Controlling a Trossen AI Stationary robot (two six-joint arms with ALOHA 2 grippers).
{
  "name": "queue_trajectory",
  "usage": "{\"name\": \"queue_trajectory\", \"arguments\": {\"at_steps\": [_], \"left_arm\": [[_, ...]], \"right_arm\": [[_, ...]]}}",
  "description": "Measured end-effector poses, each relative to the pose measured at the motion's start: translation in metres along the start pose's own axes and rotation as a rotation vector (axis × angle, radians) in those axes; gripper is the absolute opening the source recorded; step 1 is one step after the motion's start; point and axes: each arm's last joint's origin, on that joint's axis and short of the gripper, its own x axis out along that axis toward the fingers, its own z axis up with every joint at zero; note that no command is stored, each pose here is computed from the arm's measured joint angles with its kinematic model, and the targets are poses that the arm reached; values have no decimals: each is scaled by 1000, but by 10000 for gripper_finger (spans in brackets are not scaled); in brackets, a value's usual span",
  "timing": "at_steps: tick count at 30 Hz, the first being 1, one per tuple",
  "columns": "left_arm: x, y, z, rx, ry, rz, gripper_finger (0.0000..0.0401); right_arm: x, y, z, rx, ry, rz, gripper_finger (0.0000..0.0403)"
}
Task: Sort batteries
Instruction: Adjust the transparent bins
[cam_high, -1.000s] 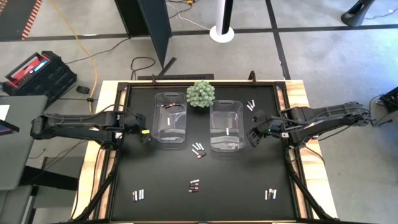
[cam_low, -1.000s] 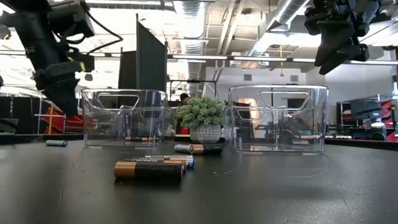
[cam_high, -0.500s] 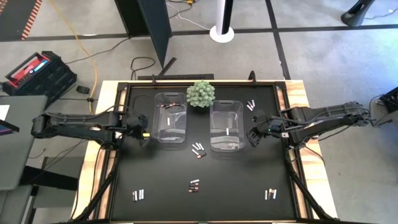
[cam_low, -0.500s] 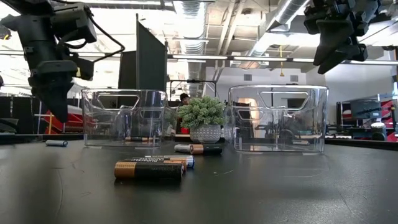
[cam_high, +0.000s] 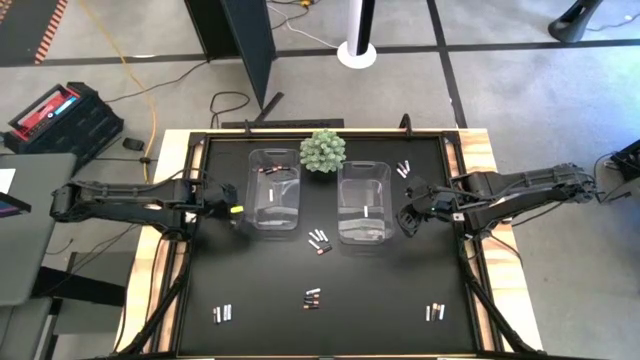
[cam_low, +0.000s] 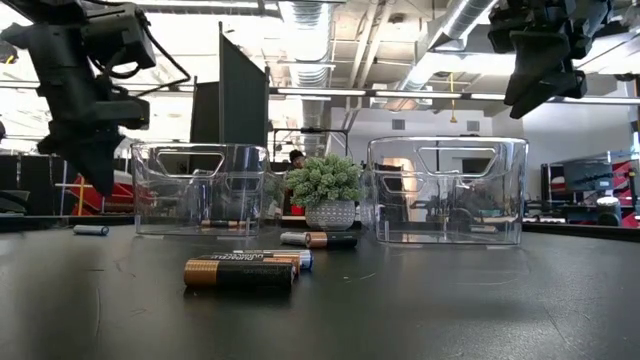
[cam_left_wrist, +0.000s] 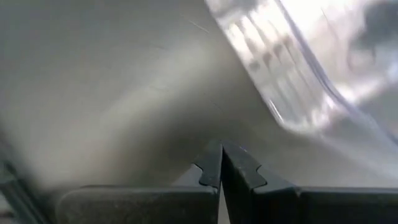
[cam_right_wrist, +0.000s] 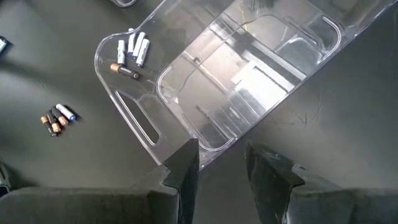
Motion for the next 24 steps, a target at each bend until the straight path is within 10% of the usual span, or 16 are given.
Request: {"name": "queue_trajectory", "arguments": {"at_steps": [6,12,24], "left_arm": [[12,7,-7,-372,-64,71,1],[31,-1,-9,-624,-132,-131,0],[44,11,-20,-948,-186,-69,0]], "right_arm": [[0,0,0,-8,0,0,147],[0,0,0,-22,0,0,147],[0,0,0,-89,0,0,147]]}}
